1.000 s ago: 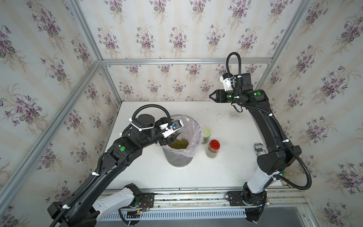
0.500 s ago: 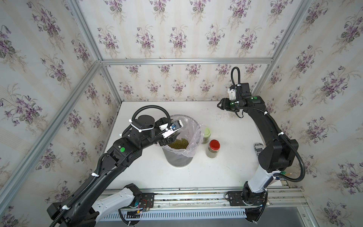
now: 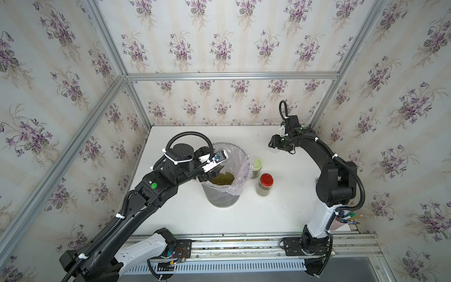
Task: Empty moldy mung beans from jars
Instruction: Place the lid at the center of the board.
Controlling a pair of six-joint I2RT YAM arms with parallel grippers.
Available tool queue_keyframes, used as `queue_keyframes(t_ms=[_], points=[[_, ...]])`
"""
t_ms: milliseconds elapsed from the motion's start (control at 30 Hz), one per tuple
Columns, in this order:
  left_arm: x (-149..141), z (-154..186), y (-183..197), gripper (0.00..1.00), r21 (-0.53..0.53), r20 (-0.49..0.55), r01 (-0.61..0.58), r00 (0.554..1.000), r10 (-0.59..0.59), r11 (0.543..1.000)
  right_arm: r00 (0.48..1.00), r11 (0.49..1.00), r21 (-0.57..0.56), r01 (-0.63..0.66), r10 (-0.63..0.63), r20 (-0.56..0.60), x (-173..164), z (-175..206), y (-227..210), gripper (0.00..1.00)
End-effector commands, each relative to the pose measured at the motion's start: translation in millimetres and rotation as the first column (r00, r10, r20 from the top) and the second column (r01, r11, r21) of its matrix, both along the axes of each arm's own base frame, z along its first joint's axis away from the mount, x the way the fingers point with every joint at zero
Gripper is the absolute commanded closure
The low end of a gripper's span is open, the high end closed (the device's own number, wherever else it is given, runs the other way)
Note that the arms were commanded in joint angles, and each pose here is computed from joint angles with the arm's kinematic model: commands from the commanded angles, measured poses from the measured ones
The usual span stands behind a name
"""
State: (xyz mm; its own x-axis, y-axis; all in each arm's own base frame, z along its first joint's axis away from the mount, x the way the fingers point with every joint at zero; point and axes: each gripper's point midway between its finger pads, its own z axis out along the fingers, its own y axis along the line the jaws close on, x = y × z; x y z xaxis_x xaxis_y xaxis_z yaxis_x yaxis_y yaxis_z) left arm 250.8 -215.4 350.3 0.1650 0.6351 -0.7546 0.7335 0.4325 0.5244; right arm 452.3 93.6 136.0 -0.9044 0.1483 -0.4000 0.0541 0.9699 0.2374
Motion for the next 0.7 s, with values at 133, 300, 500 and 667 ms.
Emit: queue_keyframes(t_ms=[133,300,500,667], points=[[2,10,-3,0.29,-0.017,0.044,0.010,0.999,-0.010,1.000,0.999,1.000,0.004,-0.010,0.010,-0.052,-3,-36,7,0.52],[2,10,-3,0.29,-0.017,0.042,0.009,0.999,-0.008,1.000,0.997,1.000,0.013,-0.009,0.010,-0.081,1,-57,13,0.52],[2,8,-3,0.28,-0.013,0.044,0.012,0.999,-0.011,1.000,0.991,1.000,-0.005,-0.008,0.007,-0.136,3,-84,14,0.53],[3,10,-3,0.28,-0.012,0.047,0.007,0.999,-0.006,1.000,0.990,1.000,-0.012,-0.006,0.005,-0.143,6,-92,14,0.53]])
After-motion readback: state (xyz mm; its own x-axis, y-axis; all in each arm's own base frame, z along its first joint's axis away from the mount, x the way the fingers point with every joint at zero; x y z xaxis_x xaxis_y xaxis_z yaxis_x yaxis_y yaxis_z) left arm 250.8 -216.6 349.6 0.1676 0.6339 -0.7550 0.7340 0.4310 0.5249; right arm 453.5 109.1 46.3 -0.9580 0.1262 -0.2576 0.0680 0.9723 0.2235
